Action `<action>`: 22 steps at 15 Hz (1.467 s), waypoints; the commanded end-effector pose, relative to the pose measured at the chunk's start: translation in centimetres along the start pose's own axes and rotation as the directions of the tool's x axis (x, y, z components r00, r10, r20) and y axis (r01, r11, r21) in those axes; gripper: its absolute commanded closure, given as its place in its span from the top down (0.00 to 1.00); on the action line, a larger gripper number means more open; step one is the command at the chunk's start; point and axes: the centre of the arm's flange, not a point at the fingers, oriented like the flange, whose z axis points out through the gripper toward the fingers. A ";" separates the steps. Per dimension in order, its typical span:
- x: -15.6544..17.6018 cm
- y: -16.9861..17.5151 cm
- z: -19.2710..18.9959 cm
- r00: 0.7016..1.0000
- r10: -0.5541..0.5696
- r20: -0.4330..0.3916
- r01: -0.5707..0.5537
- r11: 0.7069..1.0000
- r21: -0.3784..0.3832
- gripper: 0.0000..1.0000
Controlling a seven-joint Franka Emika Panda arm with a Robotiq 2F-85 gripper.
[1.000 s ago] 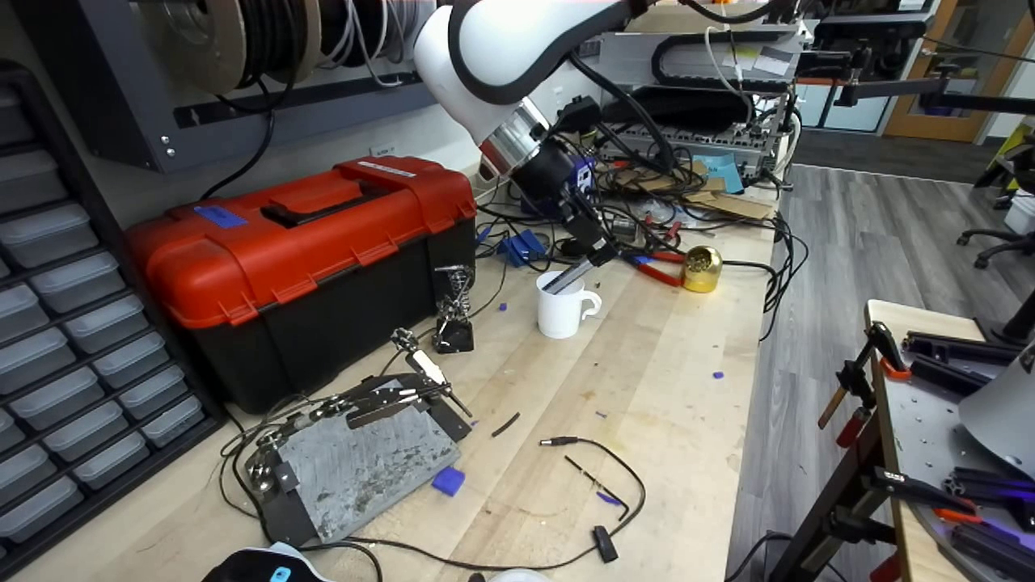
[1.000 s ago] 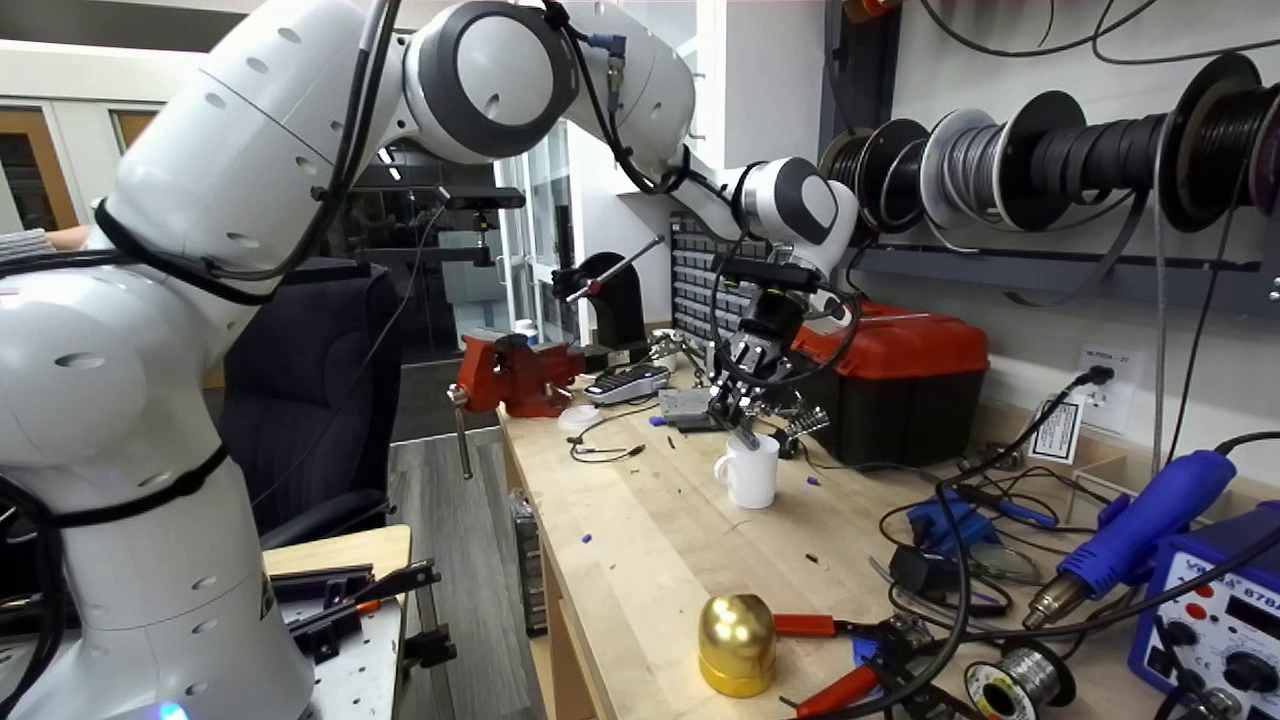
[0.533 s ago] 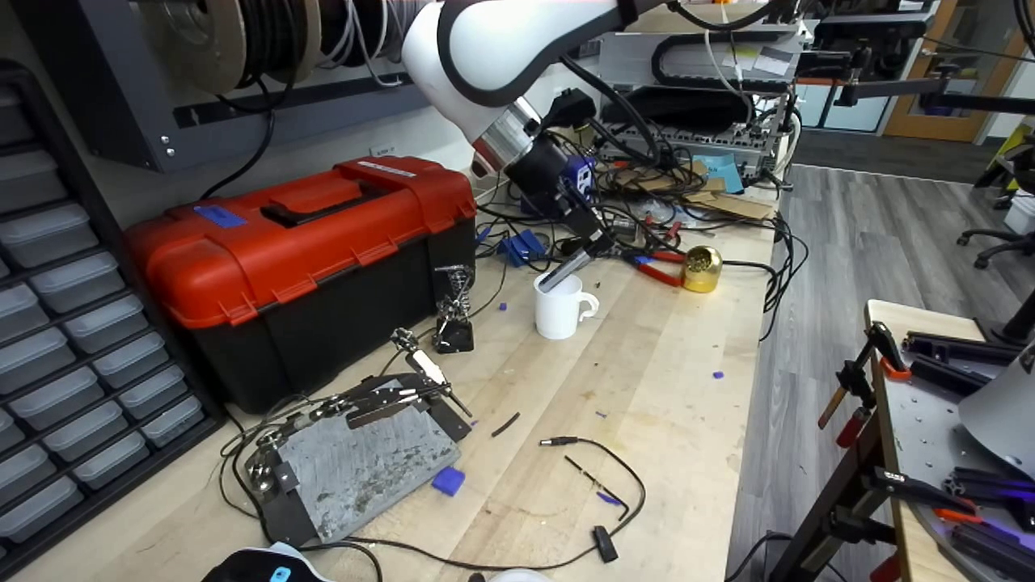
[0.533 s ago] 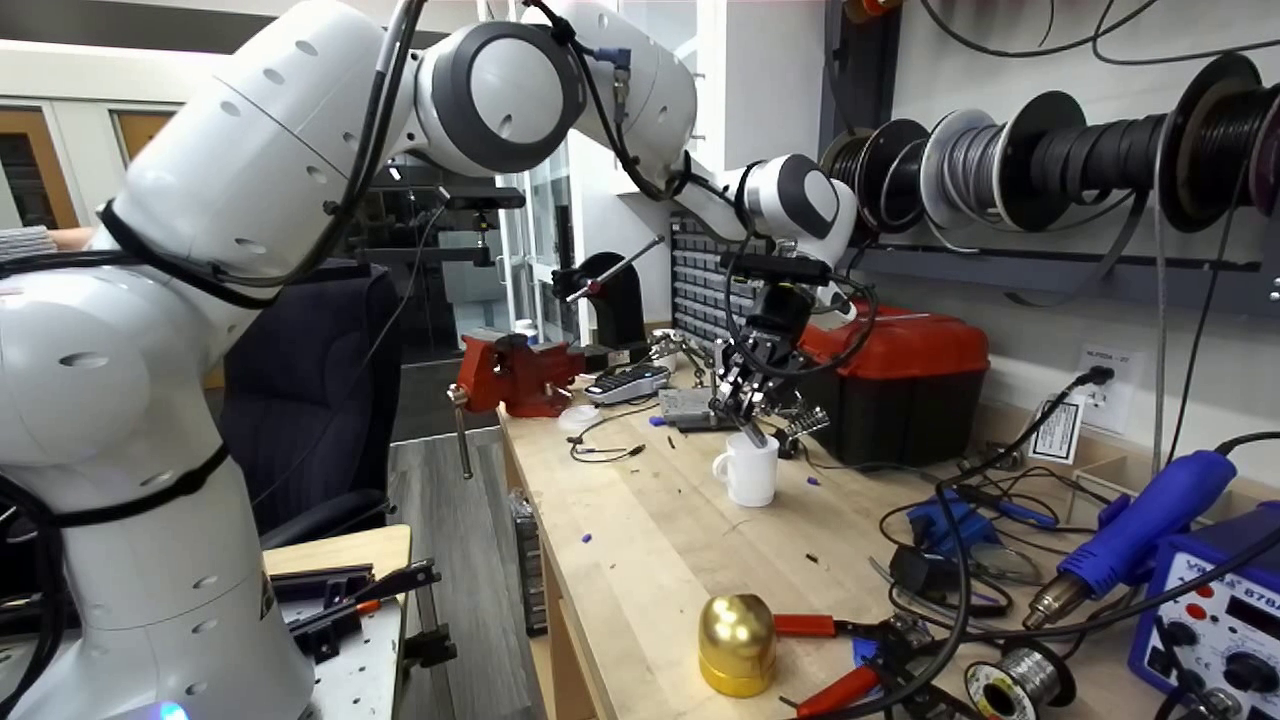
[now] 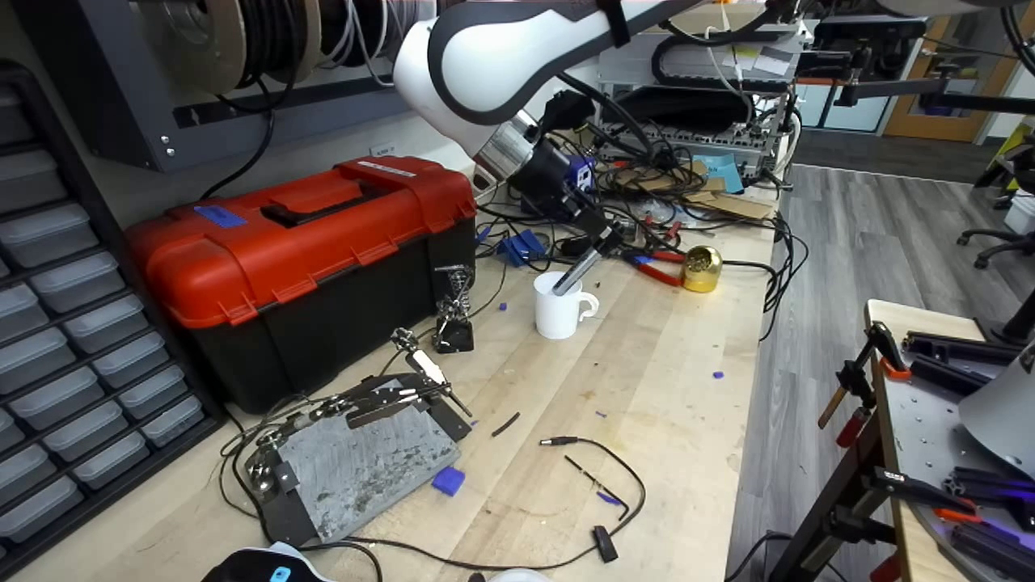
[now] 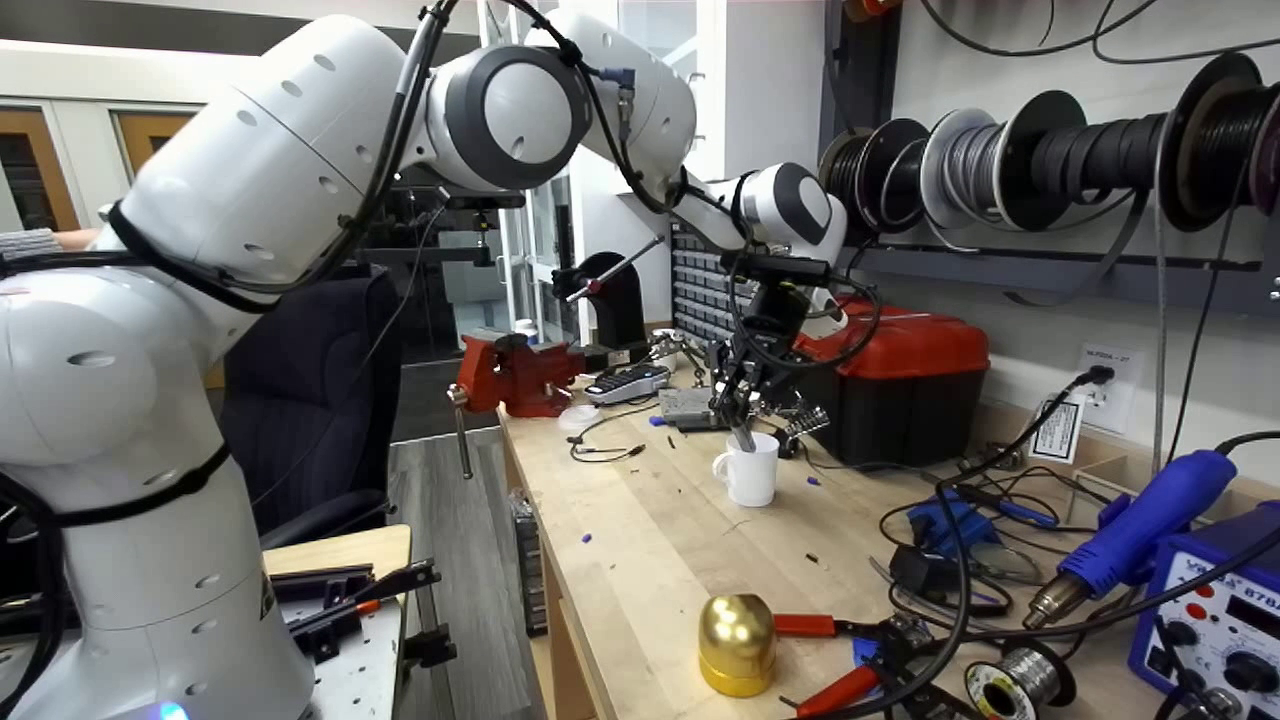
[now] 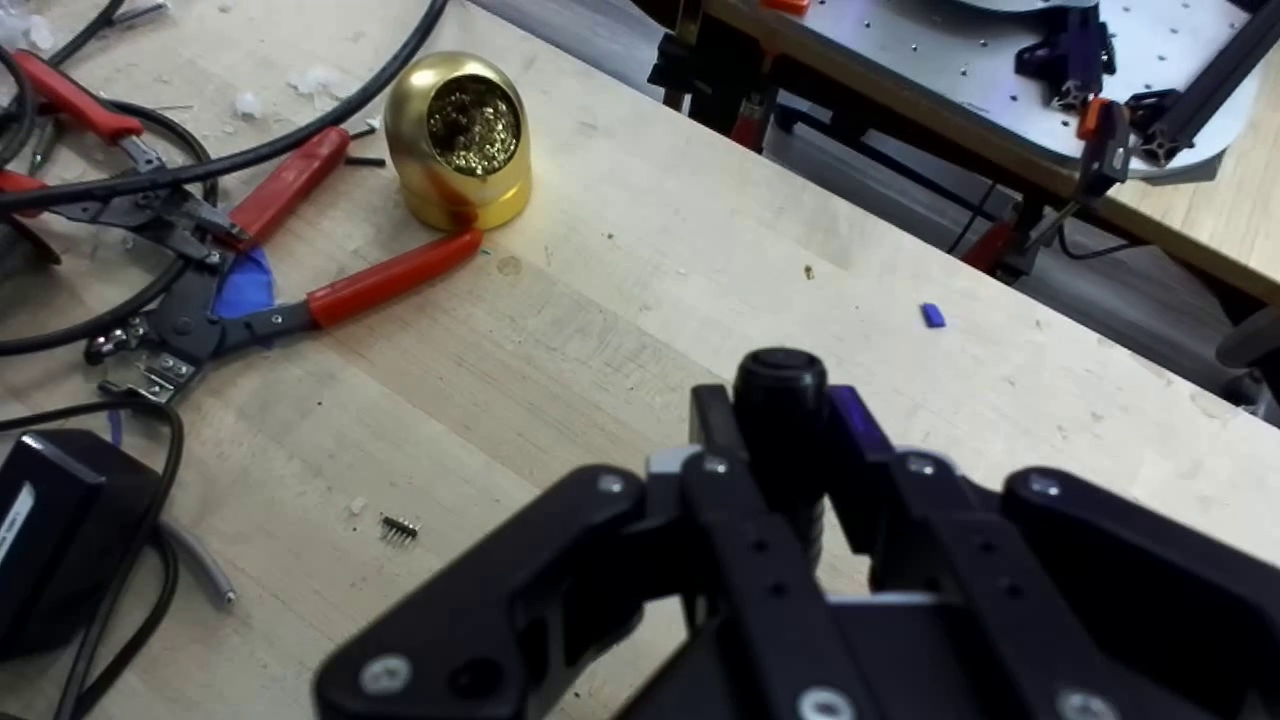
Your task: Put the marker in the white mug
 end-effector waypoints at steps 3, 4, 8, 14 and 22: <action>0.7 -0.3 -1.4 1.000 -0.029 0.010 0.030 0.999 -0.016 0.57; 0.7 -0.4 -1.6 1.000 -0.031 0.001 0.031 0.999 -0.018 0.62; -0.2 -0.1 -2.5 0.999 -0.017 -0.038 0.016 1.000 -0.021 0.88; -3.1 0.5 -4.4 0.980 0.045 -0.192 -0.044 0.999 0.009 1.00; -9.8 -0.1 -6.5 0.920 0.150 -0.363 -0.128 0.988 0.082 1.00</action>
